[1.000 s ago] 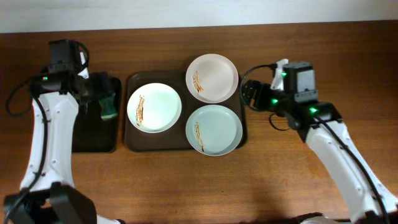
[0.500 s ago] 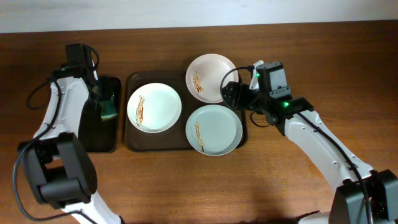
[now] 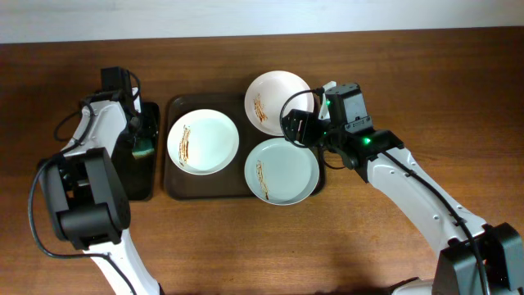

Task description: Clean dirty plates on tray and stack at the side

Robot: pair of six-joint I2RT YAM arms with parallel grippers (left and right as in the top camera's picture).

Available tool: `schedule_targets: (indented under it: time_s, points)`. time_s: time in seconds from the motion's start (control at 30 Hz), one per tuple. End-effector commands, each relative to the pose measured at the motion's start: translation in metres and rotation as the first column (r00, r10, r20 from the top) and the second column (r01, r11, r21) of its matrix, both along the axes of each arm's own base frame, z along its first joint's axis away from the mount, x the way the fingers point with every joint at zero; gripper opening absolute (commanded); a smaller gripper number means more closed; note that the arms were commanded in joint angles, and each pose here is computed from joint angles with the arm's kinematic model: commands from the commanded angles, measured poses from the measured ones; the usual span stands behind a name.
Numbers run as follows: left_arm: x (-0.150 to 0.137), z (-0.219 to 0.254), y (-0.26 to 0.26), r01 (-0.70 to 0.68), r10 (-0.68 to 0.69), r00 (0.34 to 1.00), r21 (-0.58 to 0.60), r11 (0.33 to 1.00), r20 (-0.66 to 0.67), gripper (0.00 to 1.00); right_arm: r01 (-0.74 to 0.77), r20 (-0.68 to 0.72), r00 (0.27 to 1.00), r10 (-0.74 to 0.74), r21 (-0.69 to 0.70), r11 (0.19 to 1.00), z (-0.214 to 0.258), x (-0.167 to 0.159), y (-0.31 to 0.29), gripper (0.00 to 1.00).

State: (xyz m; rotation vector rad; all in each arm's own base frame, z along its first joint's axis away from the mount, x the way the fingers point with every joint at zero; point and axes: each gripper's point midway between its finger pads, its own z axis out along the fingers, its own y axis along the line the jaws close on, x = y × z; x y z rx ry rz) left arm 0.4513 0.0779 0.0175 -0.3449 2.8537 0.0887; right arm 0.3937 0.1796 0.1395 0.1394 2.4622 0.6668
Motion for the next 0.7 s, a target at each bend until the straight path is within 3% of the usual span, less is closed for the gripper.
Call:
schedule_targets:
  time_s: [0.0,0.17,0.43,0.57,0.67]
  points:
    - [0.004,-0.006,-0.004,0.025,-0.025,1.0,-0.022,0.999,-0.005,0.03,0.01,0.023,1.0,-0.01,-0.003,1.0,0.008,0.006,0.002,0.99]
    - [0.005,0.002,-0.004,0.025,-0.025,1.0,-0.02,0.999,0.006,0.01,0.031,0.039,0.999,-0.033,0.046,0.998,0.019,0.012,0.009,0.91]
    - [0.016,0.105,0.009,0.003,-0.002,0.997,-0.006,1.0,0.079,0.01,-0.075,0.156,0.986,0.066,0.055,0.996,0.089,0.031,0.071,0.89]
    - [0.01,0.13,0.009,0.001,-0.001,0.996,-0.001,1.0,0.084,0.01,-0.135,0.091,0.987,0.132,0.018,0.991,0.049,0.04,0.111,0.82]
    - [0.006,0.145,0.008,0.002,-0.002,0.994,0.002,1.0,0.11,0.01,-0.152,0.026,0.988,0.153,-0.013,0.988,0.006,0.042,0.125,0.67]
